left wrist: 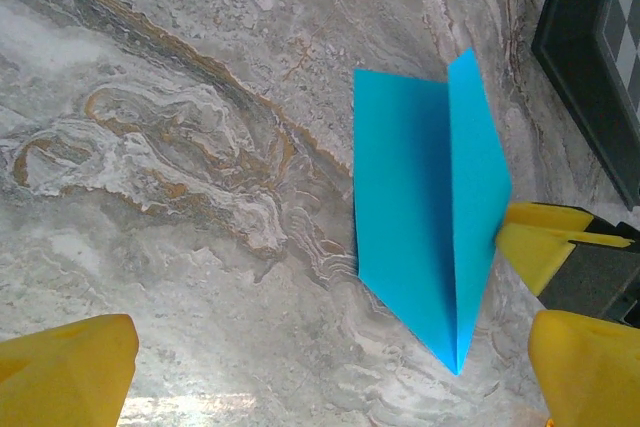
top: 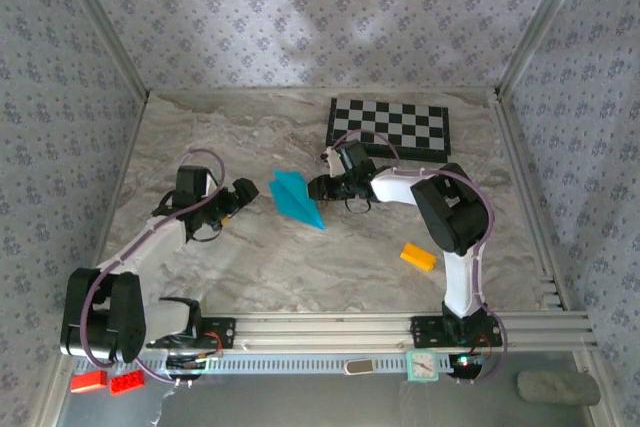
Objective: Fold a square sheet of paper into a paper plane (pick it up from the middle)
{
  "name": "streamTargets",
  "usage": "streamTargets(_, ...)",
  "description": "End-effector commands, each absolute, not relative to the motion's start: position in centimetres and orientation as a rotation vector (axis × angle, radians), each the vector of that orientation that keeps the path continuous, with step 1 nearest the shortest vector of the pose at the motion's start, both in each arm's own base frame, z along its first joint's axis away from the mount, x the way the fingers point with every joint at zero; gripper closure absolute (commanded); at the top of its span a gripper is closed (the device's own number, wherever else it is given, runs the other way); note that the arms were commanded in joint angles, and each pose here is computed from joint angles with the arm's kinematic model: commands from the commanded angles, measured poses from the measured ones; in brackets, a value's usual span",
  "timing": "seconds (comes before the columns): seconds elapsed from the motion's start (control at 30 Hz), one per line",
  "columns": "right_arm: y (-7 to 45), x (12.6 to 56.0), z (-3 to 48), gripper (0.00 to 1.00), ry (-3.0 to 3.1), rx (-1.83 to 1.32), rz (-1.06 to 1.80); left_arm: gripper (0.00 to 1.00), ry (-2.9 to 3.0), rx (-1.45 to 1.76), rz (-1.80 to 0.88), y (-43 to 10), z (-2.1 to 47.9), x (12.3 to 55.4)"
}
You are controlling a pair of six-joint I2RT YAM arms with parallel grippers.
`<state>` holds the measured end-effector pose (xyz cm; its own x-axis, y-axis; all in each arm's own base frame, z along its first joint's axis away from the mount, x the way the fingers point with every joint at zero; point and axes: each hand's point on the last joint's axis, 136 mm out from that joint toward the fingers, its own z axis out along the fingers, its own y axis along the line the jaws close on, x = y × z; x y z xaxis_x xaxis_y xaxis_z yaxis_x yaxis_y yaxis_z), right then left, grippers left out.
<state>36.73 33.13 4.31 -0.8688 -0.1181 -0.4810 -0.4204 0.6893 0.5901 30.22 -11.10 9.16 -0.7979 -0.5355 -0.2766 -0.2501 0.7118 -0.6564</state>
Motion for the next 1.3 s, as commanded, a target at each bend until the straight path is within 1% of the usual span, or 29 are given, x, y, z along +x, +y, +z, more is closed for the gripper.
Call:
streamTargets(0.0,33.5,37.3,5.1,0.63,2.455,-0.416,1.033,0.00,2.422,-0.551,-0.884,-11.5,10.6,31.6)
streamTargets(0.33,36.0,36.4,5.9,0.76,2.403,-0.503,1.213,0.00,2.425,-0.543,-0.905,-11.8,10.5,31.8)
streamTargets(0.47,36.5,36.3,6.3,0.86,2.393,-0.518,1.235,0.00,2.419,-0.525,-0.937,-12.2,10.7,32.0)
streamTargets(0.6,36.7,36.5,8.1,0.93,2.341,-0.501,1.275,0.01,2.385,-0.479,-1.029,-13.3,11.7,32.2)
streamTargets(0.8,37.1,36.4,13.2,0.95,2.245,-0.452,1.387,0.02,2.251,-0.344,-1.221,-15.6,15.6,32.3)
streamTargets(1.03,37.4,35.9,17.7,0.95,2.172,-0.309,1.550,0.06,2.103,-0.216,-1.347,-18.1,19.9,32.0)
streamTargets(1.1,37.7,35.7,19.0,0.95,2.135,-0.264,1.609,0.09,2.076,-0.210,-1.385,-18.9,20.8,32.0)
streamTargets(1.27,38.2,35.2,21.8,0.95,2.039,-0.184,1.748,0.25,2.015,-0.217,-1.476,-20.7,22.3,32.1)
